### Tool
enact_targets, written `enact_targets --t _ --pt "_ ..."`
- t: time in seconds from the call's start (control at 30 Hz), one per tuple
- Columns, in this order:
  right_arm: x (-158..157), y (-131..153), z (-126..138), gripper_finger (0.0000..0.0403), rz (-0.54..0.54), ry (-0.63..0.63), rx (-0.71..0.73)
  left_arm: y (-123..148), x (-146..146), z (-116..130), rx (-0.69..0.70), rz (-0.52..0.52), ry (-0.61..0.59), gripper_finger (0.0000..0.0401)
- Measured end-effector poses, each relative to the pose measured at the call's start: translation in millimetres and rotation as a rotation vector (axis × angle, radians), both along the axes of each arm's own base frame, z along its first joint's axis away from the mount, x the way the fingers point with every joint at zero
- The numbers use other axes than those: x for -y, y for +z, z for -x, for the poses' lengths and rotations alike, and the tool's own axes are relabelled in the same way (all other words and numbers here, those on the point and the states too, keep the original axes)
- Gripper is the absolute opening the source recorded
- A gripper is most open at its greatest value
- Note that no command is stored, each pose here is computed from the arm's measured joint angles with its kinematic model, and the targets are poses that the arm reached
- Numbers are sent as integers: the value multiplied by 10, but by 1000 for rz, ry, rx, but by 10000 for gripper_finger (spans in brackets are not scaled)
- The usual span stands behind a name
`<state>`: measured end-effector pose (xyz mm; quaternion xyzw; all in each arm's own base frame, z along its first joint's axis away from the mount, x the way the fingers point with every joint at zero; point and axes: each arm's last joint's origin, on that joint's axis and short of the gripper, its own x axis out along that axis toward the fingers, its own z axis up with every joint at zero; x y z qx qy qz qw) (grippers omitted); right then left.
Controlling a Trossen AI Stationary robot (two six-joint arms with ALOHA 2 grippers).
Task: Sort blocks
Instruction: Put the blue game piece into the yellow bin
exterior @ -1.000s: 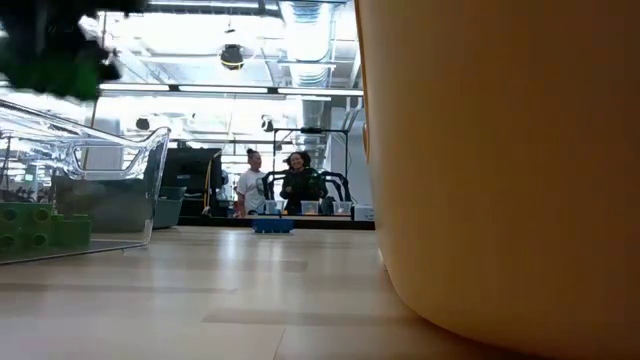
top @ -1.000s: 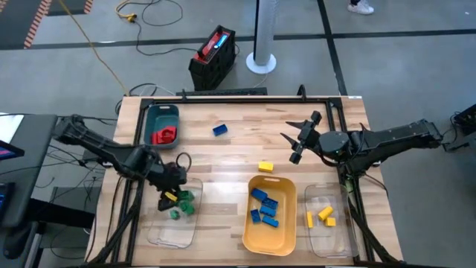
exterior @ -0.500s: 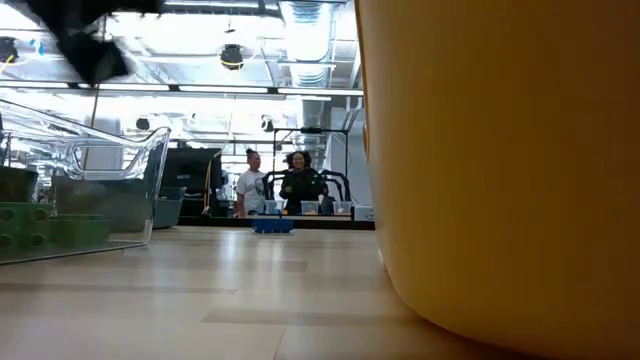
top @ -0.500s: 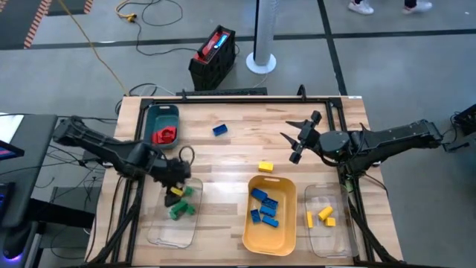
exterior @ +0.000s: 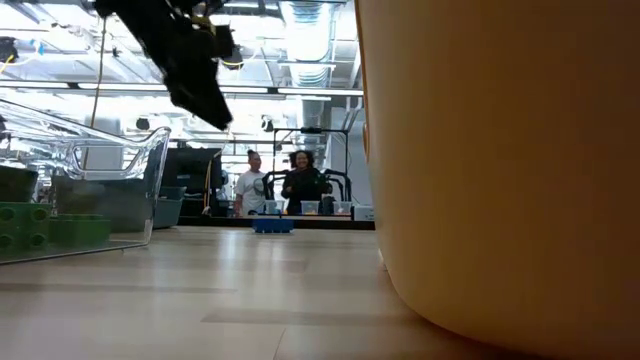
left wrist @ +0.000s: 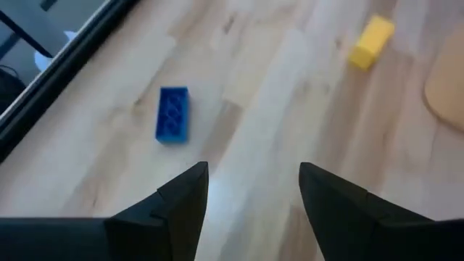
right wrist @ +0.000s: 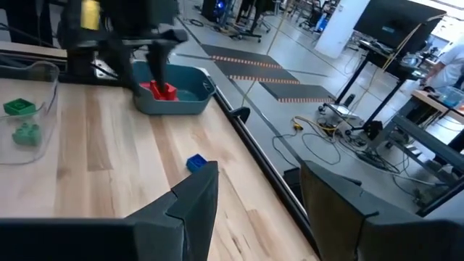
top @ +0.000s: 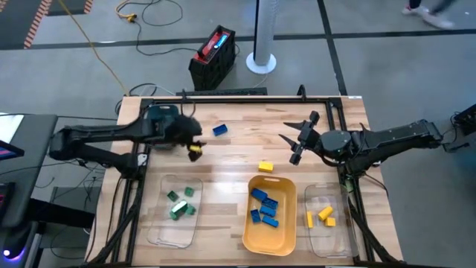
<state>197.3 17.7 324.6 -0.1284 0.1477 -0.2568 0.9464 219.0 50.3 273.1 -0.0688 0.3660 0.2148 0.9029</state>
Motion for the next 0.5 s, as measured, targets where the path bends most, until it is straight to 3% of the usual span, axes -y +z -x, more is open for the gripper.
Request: enact_targets --t 0.23,0.33,0.5 --pt "10 11 -5 207 18 1 0 -284 -389 -294 1 51 -33 230" --pt "21 6 -5 207 18 -5 -5 -529 -508 -472 -87 64 -21 249" --pt "17 -21 -21 207 14 -1 -22 -680 -712 -756 -160 10 36 275"
